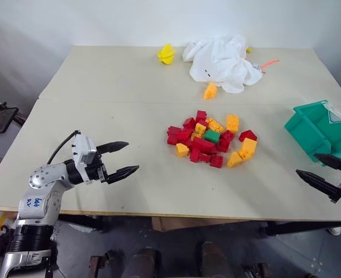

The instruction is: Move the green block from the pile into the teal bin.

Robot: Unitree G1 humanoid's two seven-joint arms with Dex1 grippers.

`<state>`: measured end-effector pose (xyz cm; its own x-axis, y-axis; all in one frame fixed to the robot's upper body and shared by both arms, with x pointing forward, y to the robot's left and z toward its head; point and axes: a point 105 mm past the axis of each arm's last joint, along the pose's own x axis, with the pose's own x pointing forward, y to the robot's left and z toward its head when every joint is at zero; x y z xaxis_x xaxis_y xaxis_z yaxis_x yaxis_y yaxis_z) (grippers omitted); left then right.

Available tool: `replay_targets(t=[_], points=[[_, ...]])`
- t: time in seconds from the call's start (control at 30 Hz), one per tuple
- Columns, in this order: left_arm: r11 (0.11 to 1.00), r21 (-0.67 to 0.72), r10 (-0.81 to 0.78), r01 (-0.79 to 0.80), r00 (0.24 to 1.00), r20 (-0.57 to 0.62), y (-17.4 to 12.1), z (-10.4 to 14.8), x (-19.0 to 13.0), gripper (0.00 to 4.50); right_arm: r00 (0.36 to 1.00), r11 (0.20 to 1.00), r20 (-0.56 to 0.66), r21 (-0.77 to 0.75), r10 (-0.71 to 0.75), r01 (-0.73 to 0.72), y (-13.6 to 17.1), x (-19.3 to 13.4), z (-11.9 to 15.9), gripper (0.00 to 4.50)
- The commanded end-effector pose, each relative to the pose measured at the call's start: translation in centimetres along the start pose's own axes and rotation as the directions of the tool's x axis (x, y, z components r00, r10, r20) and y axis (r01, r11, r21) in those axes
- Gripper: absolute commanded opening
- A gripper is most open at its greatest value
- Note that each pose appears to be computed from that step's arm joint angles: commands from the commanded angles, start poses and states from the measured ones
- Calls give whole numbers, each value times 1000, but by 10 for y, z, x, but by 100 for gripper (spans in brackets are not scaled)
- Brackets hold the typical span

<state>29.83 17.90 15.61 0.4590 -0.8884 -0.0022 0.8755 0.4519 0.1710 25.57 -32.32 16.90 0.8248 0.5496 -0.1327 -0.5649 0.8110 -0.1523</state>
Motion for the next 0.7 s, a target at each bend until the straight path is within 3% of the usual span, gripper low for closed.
replay_targets(t=[0.03, 0.17, 0.37, 0.5, 0.7], points=[[999, 38, -6, 5, 1000, 25, 2, 10, 3, 450, 996, 996, 22, -47, 81, -80, 15, 36, 30, 443], [999, 38, -22, 21, 999, 35, -2, 11, 8, 450, 981, 980, -90, -90, 169, -177, 30, 98, 48, 443], [999, 40, -28, 26, 998, 52, -6, 13, 13, 450, 948, 979, -275, -81, 157, -186, 35, 162, 57, 443], [998, 43, -40, 37, 997, 60, -10, 15, 16, 450, 901, 959, -375, -93, 216, -269, 48, 189, 52, 443], [997, 52, -52, 49, 996, 76, -16, 19, 20, 450, 880, 946, -425, -135, 212, -294, 49, 212, 49, 443]])
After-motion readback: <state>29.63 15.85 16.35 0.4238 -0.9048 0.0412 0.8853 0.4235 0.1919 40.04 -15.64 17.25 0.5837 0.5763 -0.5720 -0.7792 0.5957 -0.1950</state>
